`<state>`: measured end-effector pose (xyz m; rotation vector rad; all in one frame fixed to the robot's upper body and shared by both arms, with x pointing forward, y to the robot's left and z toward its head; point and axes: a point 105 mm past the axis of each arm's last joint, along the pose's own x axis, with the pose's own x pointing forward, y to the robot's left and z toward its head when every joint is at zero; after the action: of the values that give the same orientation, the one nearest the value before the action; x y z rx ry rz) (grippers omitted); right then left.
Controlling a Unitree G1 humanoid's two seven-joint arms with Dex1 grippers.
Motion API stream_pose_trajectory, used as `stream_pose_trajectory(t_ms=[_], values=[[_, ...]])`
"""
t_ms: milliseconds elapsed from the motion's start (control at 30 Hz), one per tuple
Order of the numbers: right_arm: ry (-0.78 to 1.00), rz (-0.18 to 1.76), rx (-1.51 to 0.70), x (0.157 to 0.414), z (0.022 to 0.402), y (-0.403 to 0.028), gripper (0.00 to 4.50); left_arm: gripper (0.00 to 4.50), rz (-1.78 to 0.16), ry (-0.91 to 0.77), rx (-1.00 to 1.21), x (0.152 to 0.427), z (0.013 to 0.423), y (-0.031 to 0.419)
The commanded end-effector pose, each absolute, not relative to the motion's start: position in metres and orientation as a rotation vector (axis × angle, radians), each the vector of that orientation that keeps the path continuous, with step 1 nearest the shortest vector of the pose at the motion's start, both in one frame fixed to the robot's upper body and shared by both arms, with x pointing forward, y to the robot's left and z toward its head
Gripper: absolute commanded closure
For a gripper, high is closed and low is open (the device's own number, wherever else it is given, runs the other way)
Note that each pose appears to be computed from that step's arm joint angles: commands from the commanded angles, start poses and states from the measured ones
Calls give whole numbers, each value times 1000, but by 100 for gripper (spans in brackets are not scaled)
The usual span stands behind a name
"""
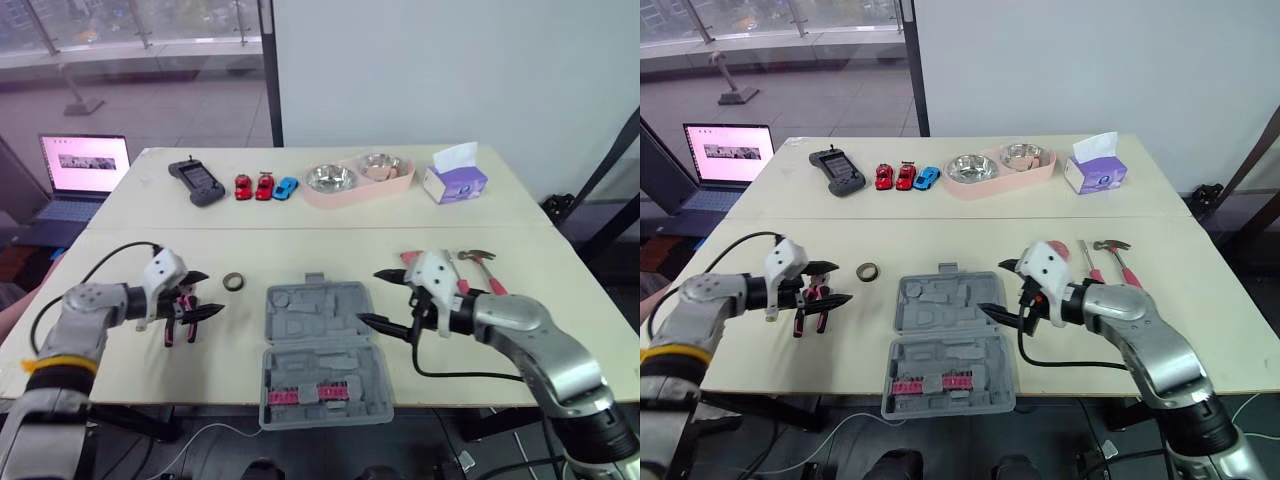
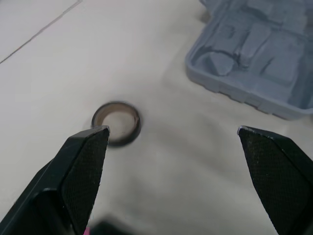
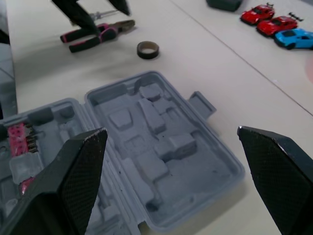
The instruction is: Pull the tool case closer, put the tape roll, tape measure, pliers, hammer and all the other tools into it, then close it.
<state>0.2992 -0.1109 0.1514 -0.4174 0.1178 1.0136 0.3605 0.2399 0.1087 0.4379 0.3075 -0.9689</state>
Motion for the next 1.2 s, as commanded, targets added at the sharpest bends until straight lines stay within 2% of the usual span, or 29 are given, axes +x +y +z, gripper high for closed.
stream_pose_trajectory(t_ms=[33,300,800,867,933,1100,1133,1200], values=[[74,1033,-477,304,156,-100,0,8,-1026,422,488,370,100,234],[73,975,-490,305,153,-100,0,8,-940,537,606,394,85,222],[96,874,-451,297,152,-112,0,8,-862,623,552,393,60,221],[101,867,-448,296,152,-113,0,59,-859,623,538,394,58,218],[107,859,-446,295,151,-115,0,131,-860,618,533,394,57,216],[115,846,-438,293,151,-117,0,380,-848,605,523,396,57,214],[115,845,-436,293,151,-117,0,440,-843,603,523,396,57,214],[115,845,-432,292,151,-117,0,440,-824,598,528,397,58,217]])
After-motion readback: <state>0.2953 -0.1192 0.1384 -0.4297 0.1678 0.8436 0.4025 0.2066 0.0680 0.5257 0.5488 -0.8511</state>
